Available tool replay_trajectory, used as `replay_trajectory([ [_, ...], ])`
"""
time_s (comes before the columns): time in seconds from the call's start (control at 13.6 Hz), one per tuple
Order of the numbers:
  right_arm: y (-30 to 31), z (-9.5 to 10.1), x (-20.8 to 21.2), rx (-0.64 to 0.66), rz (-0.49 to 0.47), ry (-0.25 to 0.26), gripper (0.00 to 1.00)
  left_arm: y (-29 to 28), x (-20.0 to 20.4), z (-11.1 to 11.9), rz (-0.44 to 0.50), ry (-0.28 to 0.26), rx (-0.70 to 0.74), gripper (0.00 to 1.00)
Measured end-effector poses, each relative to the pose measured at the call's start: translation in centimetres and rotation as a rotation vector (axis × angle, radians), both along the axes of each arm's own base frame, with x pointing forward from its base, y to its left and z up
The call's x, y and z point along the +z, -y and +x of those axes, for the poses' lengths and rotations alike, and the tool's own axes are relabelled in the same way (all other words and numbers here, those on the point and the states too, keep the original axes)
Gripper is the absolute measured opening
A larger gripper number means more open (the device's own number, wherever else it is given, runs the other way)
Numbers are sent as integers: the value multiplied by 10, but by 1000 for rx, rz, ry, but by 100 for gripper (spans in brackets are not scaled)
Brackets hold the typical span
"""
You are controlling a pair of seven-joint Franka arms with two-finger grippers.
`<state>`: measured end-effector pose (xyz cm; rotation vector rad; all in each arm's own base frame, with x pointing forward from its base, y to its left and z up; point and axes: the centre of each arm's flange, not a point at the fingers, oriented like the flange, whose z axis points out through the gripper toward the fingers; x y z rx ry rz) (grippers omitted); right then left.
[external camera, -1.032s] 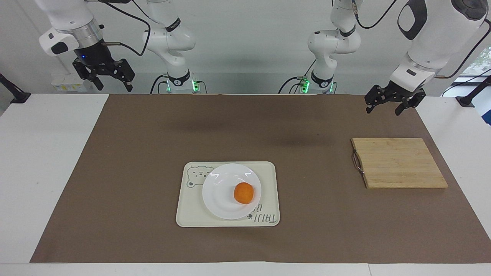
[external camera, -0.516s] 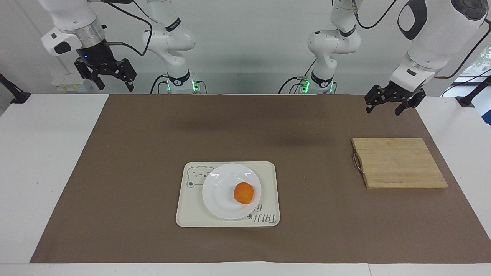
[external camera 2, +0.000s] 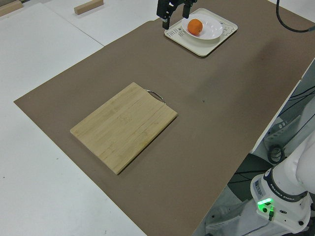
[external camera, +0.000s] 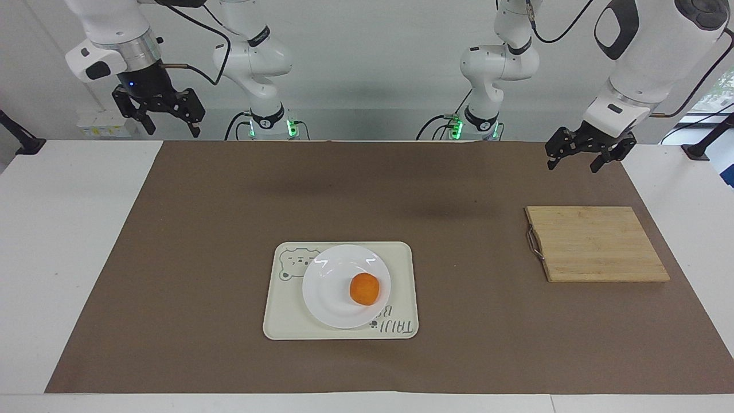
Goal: Place orange and plate with both arms
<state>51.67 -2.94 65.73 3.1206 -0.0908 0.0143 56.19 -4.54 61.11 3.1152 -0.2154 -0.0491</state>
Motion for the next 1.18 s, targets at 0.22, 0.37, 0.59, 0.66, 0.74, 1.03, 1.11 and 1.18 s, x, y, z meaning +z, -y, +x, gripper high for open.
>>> replay_trajectory([
  [0.22, -2, 0, -1, 12, 0, -1, 100, 0, 0, 0, 0, 0, 0, 100],
  [0.37, -2, 0, 0, 12, 0, -1, 100, 0, 0, 0, 0, 0, 0, 100],
  [0.59, -2, 0, 0, 18, 0, -1, 100, 0, 0, 0, 0, 0, 0, 100],
  [0.66, -2, 0, 0, 18, 0, -1, 100, -1, 0, 0, 0, -1, 1, 100],
  [0.74, -2, 0, 0, 18, -1, -1, 100, -1, 0, 0, 0, -3, 1, 100],
  [1.03, -2, 0, 0, 18, -1, 1, 100, 1, 0, -1, 0, -5, -3, 100],
  [1.11, -2, 0, 0, 18, -1, 1, 100, 3, 0, -1, 0, -5, -5, 100],
  [1.18, -2, 0, 0, 18, -1, 1, 100, 4, 0, -1, 0, -6, -7, 100],
])
